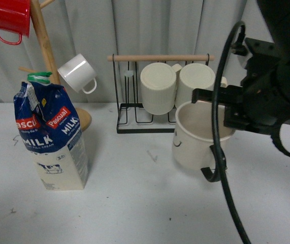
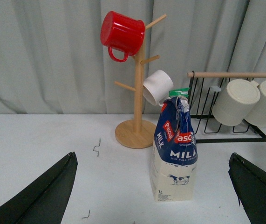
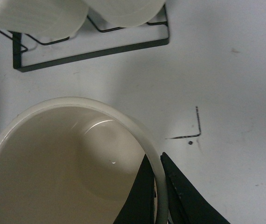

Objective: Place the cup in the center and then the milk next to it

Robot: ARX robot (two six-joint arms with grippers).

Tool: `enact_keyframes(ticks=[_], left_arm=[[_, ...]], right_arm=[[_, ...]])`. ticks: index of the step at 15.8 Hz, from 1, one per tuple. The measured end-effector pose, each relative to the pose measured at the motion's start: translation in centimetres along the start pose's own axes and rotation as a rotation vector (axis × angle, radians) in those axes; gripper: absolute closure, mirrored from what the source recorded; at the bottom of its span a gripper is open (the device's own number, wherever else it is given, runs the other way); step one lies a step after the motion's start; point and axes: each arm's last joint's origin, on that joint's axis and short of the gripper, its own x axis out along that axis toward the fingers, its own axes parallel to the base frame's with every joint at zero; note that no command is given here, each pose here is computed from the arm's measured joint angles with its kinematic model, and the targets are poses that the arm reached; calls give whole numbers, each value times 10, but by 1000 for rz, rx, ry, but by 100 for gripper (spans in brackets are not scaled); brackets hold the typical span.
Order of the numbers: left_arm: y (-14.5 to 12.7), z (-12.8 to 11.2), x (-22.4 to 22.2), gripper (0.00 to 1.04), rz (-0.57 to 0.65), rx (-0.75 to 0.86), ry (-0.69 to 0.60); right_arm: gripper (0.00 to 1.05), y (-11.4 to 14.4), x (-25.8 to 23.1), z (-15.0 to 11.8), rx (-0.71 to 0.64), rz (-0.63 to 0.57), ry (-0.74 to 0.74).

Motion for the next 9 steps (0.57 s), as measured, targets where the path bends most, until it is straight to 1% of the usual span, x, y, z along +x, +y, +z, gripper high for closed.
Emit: enact_keyframes(ticks=[2,4,9], left_arm=[[0,0,0,7,0,0,0],[0,0,0,7,0,0,0],[0,0,0,7,0,0,0]], right_arm=[[101,21,9,-4,-30,-7,13],[101,35,19,-12,-56,-26,44],[101,43,30,-17,-71,-76,70]])
